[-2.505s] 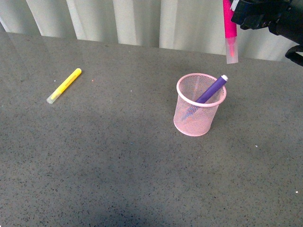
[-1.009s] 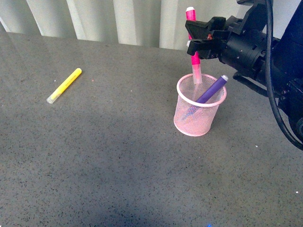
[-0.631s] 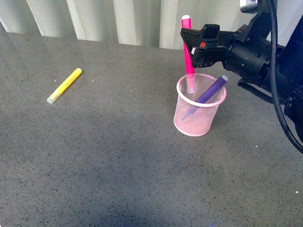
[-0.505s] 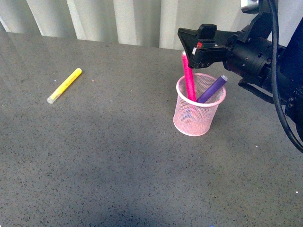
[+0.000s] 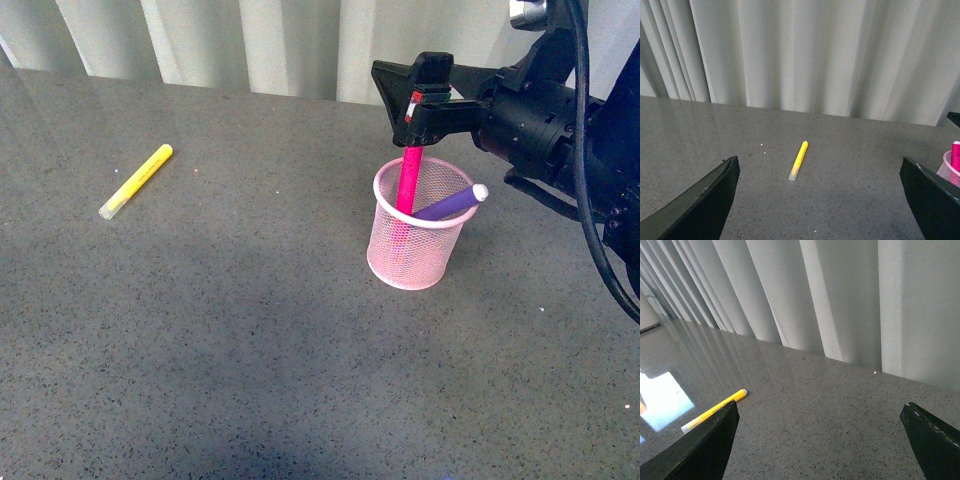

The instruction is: Insert purple and pink pens into pink cup

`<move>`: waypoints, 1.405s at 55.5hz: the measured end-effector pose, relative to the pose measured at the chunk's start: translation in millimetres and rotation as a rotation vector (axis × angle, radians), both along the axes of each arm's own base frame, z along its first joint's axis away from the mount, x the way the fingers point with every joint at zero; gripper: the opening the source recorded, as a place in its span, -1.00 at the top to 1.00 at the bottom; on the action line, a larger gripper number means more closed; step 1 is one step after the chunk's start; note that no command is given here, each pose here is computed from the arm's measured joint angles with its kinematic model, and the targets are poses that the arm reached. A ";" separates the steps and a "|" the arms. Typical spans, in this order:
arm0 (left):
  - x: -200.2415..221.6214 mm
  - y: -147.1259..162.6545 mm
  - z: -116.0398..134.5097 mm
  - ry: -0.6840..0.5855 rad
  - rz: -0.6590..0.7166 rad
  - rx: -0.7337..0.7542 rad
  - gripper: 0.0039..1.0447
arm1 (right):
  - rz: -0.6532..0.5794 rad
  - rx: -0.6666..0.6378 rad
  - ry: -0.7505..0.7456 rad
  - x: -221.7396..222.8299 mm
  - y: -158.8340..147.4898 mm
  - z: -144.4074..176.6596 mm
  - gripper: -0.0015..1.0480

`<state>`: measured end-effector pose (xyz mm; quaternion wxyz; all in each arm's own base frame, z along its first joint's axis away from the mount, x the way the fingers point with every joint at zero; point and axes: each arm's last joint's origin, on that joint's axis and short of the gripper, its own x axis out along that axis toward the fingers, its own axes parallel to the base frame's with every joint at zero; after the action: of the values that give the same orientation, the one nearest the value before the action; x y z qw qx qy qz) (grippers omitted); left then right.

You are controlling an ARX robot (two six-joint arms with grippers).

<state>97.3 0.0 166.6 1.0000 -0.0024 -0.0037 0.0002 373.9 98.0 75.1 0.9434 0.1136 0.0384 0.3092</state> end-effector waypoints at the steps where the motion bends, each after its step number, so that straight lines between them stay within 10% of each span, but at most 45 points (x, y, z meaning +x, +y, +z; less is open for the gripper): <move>1: 0.0 0.0 0.0 0.000 0.000 0.000 -0.88 | -0.003 0.000 0.001 -0.4 -1.2 0.3 -0.87; 9: 0.0 0.0 0.0 0.000 0.001 0.000 -0.88 | -0.091 0.007 -0.030 -5.1 -26.4 35.4 -0.87; 19: 0.0 0.0 0.0 0.000 0.000 0.000 -0.88 | -0.352 -0.019 -0.246 -24.5 -76.0 151.7 -0.87; 47: 0.0 0.0 0.0 0.000 0.000 0.000 -0.88 | -0.462 -0.145 -0.392 -183.2 -98.5 229.1 -0.85; 56: 0.0 0.0 0.0 0.000 0.000 0.000 -0.88 | -0.636 -0.213 -0.110 -223.5 -98.8 202.5 -0.29; 78: 0.0 0.0 0.0 0.000 0.000 0.000 -0.88 | -0.631 -0.233 -0.063 -240.4 -98.4 117.8 0.93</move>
<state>97.3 0.0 166.6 1.0000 -0.0024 -0.0037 0.0002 133.5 -0.4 192.9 1.0000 0.0018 0.0072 -0.0010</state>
